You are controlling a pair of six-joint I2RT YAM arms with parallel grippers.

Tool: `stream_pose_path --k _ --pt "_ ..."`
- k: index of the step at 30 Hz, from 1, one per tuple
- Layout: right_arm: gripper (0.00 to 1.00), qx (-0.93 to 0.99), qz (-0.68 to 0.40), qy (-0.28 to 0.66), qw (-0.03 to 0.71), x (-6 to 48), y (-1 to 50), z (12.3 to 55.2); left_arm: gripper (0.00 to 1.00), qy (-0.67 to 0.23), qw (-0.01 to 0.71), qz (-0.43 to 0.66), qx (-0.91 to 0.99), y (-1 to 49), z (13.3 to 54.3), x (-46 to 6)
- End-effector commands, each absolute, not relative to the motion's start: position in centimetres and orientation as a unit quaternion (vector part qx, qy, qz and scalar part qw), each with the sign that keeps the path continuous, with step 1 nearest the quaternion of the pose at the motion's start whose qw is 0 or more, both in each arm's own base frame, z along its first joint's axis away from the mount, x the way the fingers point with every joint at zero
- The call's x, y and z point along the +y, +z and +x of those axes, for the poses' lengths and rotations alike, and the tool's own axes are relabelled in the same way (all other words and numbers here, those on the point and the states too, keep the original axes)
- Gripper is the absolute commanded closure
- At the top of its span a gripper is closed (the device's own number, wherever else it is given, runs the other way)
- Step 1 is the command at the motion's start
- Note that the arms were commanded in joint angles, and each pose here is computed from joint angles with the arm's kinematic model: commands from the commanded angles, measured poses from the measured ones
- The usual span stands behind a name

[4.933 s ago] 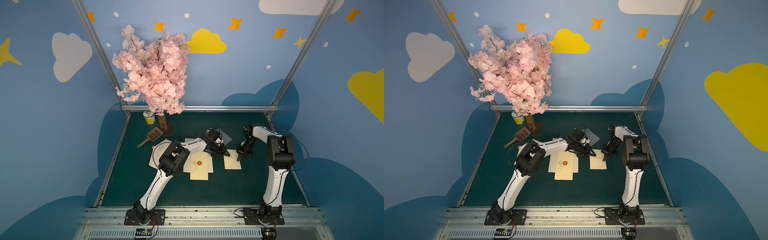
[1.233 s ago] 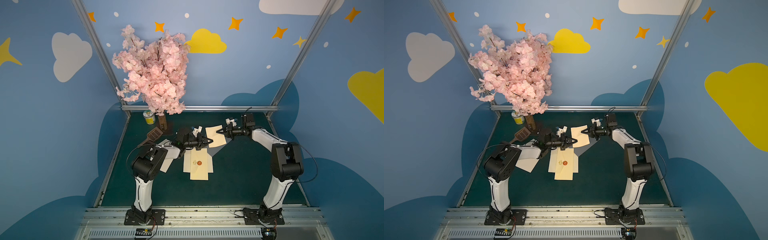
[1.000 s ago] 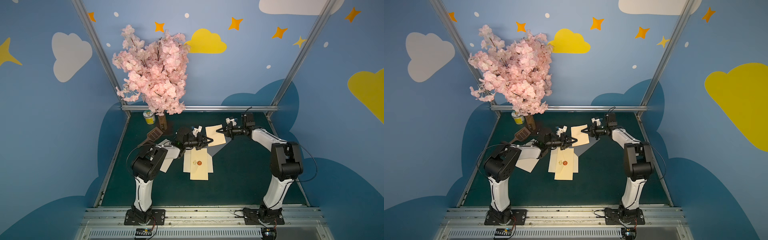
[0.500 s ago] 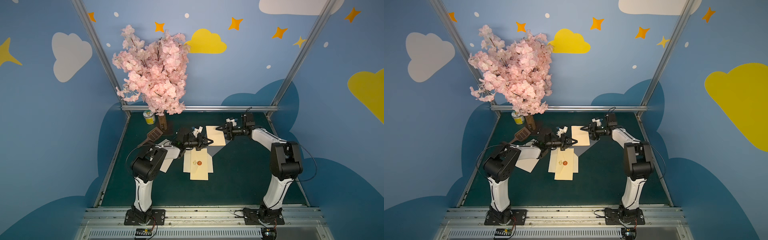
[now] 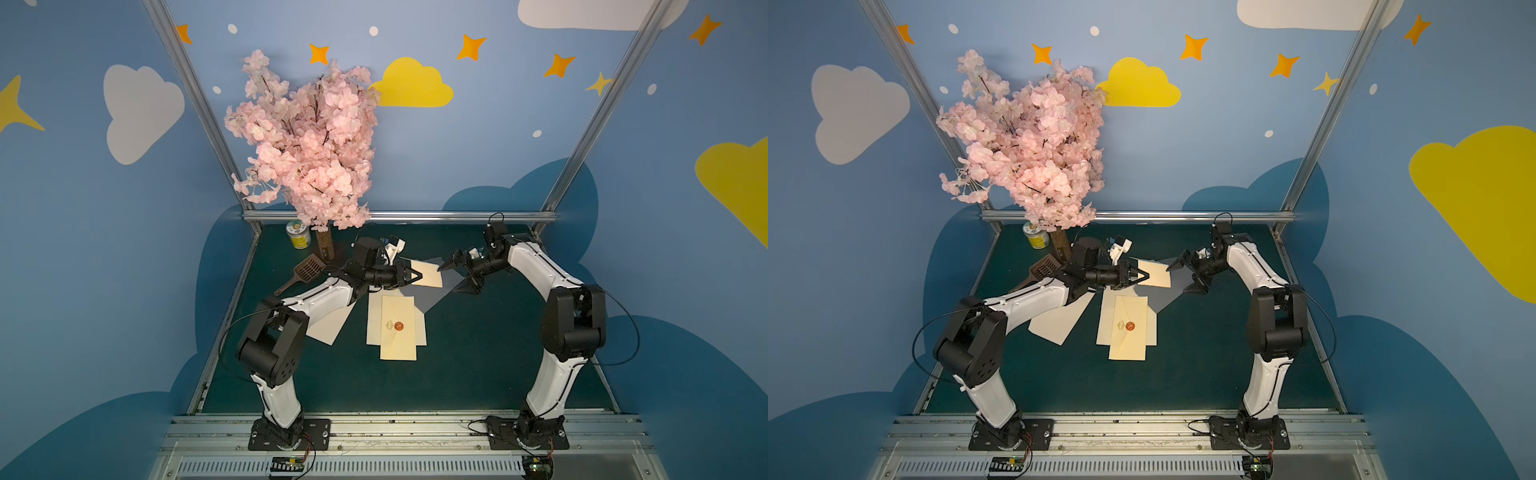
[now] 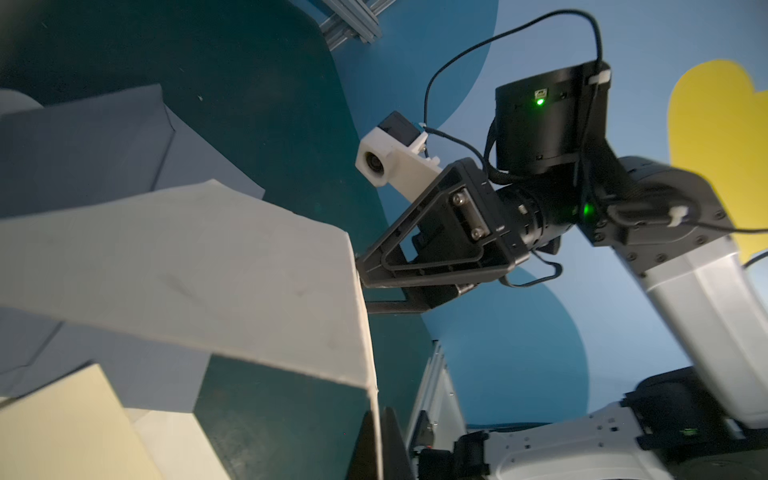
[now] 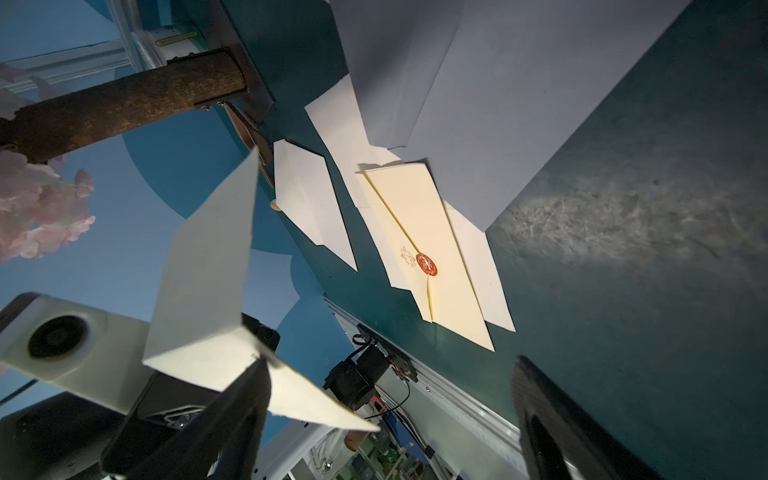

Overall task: Fold the letter paper in half and place it into the envelope
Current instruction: Fold the letter paper at the center of the board.

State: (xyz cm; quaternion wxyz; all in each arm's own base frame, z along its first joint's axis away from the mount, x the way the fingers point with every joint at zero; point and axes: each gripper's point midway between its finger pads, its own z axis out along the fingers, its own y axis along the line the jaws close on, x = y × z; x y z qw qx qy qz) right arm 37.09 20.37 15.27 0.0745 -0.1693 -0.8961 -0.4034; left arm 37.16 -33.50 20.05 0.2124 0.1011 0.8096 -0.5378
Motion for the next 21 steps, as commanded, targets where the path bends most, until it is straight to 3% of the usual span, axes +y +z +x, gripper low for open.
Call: stream_pose_path --k 1,14,21 --pt "0.1 -0.889 -0.208 -0.392 0.11 20.2 15.9 35.7 0.97 -0.451 0.241 0.145 0.847 18.5 36.6 -32.1" --pt "0.1 -0.842 -0.241 -0.468 0.116 22.7 18.8 37.2 0.97 -0.302 0.336 0.261 0.853 18.1 34.4 -33.8" --pt "0.1 -0.831 -0.241 -0.482 0.136 24.5 18.1 36.8 0.97 -0.273 0.362 0.287 0.844 18.4 33.1 -35.4"
